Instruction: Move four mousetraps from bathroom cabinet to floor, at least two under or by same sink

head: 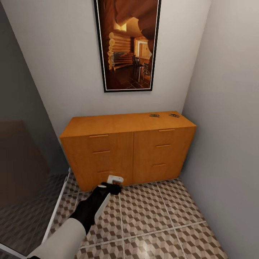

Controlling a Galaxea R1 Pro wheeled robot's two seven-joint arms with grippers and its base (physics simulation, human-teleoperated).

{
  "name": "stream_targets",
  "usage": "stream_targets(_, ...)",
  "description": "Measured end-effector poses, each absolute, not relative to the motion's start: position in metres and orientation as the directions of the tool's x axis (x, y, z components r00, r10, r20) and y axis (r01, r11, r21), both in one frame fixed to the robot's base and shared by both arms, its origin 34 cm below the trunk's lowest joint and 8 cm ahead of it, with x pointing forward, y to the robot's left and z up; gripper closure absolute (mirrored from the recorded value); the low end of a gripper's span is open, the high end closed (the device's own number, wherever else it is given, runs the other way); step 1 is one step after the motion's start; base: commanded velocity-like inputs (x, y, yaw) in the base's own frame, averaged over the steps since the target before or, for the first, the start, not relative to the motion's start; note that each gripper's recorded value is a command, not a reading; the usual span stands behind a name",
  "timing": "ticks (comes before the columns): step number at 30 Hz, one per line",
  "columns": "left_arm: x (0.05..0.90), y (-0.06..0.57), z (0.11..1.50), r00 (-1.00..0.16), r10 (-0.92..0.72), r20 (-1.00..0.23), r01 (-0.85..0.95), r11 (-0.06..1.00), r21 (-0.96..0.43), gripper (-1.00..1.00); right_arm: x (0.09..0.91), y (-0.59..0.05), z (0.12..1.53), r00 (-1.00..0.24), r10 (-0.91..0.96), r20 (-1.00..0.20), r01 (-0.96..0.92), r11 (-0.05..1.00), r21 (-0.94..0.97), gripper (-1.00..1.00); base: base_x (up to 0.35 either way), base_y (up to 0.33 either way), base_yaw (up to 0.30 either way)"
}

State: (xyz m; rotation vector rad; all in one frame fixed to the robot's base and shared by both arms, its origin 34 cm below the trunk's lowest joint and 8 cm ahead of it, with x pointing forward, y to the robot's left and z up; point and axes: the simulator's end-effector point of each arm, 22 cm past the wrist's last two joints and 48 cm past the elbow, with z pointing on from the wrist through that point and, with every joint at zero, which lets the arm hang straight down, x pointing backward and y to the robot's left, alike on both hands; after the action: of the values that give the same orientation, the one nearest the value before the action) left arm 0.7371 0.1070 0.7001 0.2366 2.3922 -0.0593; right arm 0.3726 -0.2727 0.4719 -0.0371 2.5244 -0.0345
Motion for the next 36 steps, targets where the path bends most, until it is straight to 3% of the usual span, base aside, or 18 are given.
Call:
stream_targets(7, 0.685, 0.137, 0.609, -0.74, 0.136, -0.659, 0.141, 0.989, 0.045, 1.0, 0.372, -0.273, 0.472, -0.815, -0.034, -0.578, -0.019, 0.999, -0.033, 1.0, 0.0, 0.0, 0.0)
stream_targets(15, 0.592, 0.171, 0.533, -0.835, 0.158, -0.527, 0.133, 0.988, 0.085, 1.0, 0.372, -0.273, 0.472, -0.815, -0.035, -0.578, -0.019, 0.999, -0.033, 1.0, 0.0, 0.0, 0.0)
stream_targets(25, 0.5, 0.198, 0.505, -0.746, 0.114, -0.656, 0.081, 0.993, 0.08, 1.0, 0.373, -0.252, 0.472, -0.813, -0.022, -0.581, -0.023, 1.0, -0.005, 1.0, 0.0, 0.0, 0.0)
stream_targets(36, 0.449, 0.24, 0.499, -0.718, 0.122, -0.685, 0.058, 0.992, 0.116, 1.0, 0.404, -0.258, 0.484, -0.769, -0.019, -0.638, -0.01, 1.0, -0.017, 1.0, 0.0, 0.0, 0.0)
